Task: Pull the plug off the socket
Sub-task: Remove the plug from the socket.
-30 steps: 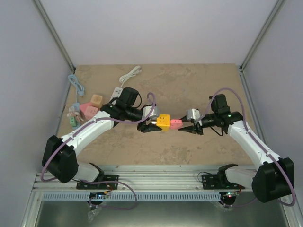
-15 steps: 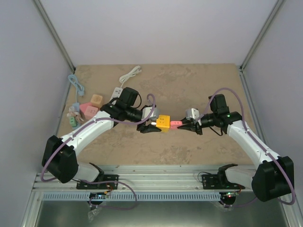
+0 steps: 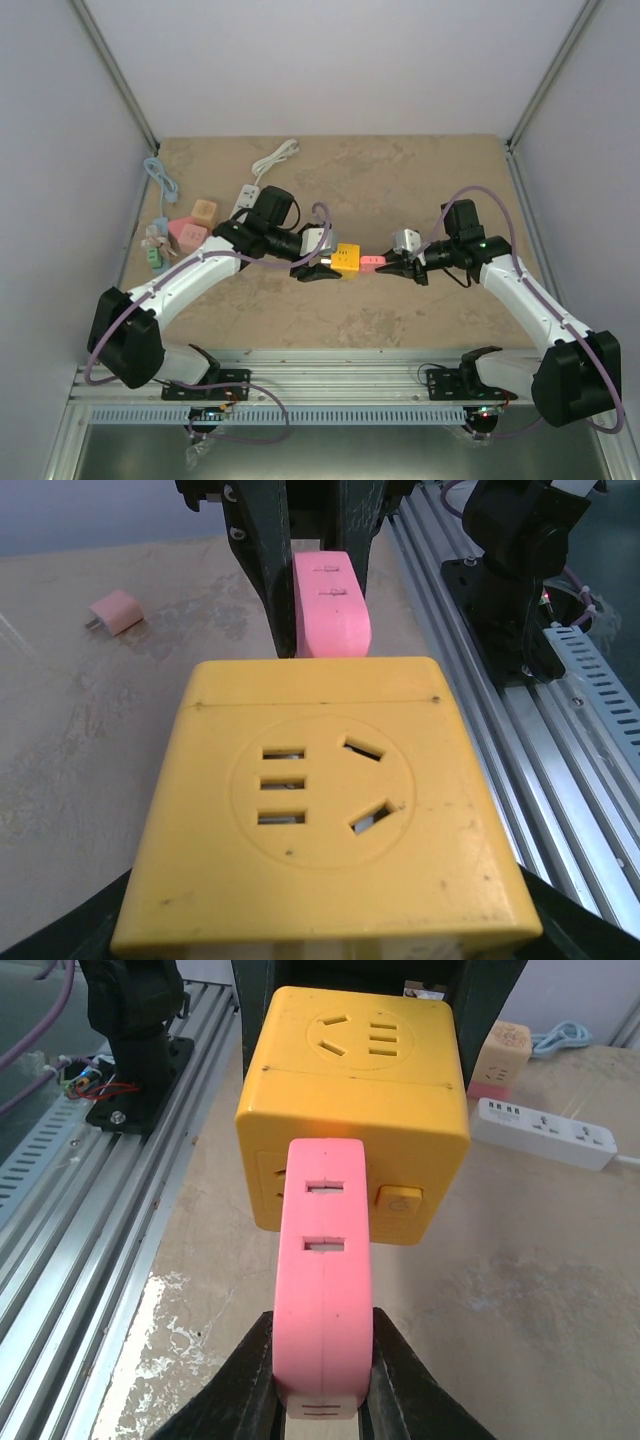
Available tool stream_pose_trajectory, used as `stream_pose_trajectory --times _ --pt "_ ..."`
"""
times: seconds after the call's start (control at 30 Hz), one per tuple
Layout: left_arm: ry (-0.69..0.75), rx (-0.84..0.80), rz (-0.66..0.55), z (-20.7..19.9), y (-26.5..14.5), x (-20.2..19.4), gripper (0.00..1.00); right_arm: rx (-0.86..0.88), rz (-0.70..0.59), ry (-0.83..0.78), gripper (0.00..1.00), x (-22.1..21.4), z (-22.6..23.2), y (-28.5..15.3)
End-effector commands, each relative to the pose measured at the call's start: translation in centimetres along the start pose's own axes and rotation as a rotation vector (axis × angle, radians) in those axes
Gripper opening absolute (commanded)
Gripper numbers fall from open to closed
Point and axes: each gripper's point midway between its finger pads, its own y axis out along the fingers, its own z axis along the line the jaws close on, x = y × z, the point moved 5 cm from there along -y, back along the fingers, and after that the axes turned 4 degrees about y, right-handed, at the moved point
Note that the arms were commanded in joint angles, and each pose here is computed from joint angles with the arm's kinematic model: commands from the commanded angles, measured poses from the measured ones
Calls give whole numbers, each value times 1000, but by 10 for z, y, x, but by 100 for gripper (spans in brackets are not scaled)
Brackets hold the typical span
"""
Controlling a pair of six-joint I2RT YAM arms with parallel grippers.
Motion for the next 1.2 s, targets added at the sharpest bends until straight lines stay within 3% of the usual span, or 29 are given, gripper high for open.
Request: stream_pose_trajectory --times 0.0,0.5,0.9,1.17 --pt "65 76 -1 8 -6 5 0 31 -36 10 1 11 3 -2" --pt "67 120 20 13 -10 8 0 28 -31 74 1 6 -4 -2" --pt "12 116 -98 20 -24 33 0 9 -79 70 1 3 -4 -4" --pt "90 47 -61 5 -23 23 0 1 -80 73 1 2 -7 -7"
